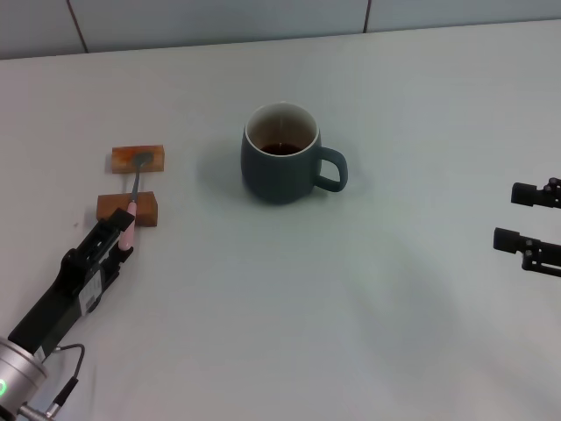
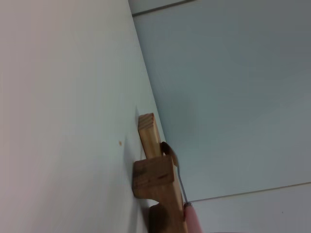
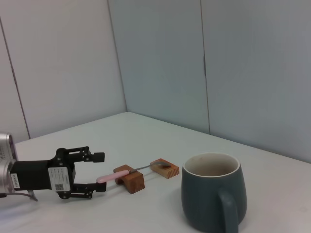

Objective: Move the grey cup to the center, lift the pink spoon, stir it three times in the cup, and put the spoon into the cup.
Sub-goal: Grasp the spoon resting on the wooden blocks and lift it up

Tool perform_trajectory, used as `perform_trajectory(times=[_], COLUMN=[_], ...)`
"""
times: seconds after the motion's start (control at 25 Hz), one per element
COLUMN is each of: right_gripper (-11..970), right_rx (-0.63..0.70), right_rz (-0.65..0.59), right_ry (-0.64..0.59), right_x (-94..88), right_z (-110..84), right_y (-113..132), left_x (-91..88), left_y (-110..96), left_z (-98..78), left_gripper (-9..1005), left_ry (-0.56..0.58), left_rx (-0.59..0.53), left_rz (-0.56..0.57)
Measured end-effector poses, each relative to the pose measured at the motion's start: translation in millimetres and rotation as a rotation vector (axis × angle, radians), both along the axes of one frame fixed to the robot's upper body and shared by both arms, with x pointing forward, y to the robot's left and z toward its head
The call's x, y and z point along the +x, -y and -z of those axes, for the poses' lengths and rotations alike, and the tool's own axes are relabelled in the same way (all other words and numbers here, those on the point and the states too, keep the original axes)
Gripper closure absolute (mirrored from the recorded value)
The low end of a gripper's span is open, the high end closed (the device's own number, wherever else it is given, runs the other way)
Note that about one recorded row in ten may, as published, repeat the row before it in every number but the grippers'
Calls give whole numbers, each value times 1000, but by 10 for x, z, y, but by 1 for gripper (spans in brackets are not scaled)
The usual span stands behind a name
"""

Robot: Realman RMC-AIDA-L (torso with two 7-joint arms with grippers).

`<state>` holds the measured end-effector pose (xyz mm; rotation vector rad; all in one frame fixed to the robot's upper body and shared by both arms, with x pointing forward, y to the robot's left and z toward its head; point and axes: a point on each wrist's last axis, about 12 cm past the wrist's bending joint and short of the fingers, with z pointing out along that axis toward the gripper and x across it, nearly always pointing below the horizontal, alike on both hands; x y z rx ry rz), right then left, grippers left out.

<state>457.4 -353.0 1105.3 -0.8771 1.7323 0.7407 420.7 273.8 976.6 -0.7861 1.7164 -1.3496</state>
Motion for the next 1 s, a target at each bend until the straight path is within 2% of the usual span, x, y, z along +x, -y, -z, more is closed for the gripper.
perform_trajectory(times=[0.44, 1.0], right_gripper=[279, 279], right_rx=[3, 0], right_rz=[5, 0], right_ry=[-1, -1], right_x=[-4, -1], right_z=[4, 3], right_y=[8, 4], left_x=[99, 114], left_y=[67, 84], left_z=[0, -4], left_gripper=[213, 213], left_ry=[-30, -37], left_rx=[-28, -51], left_rz=[7, -3])
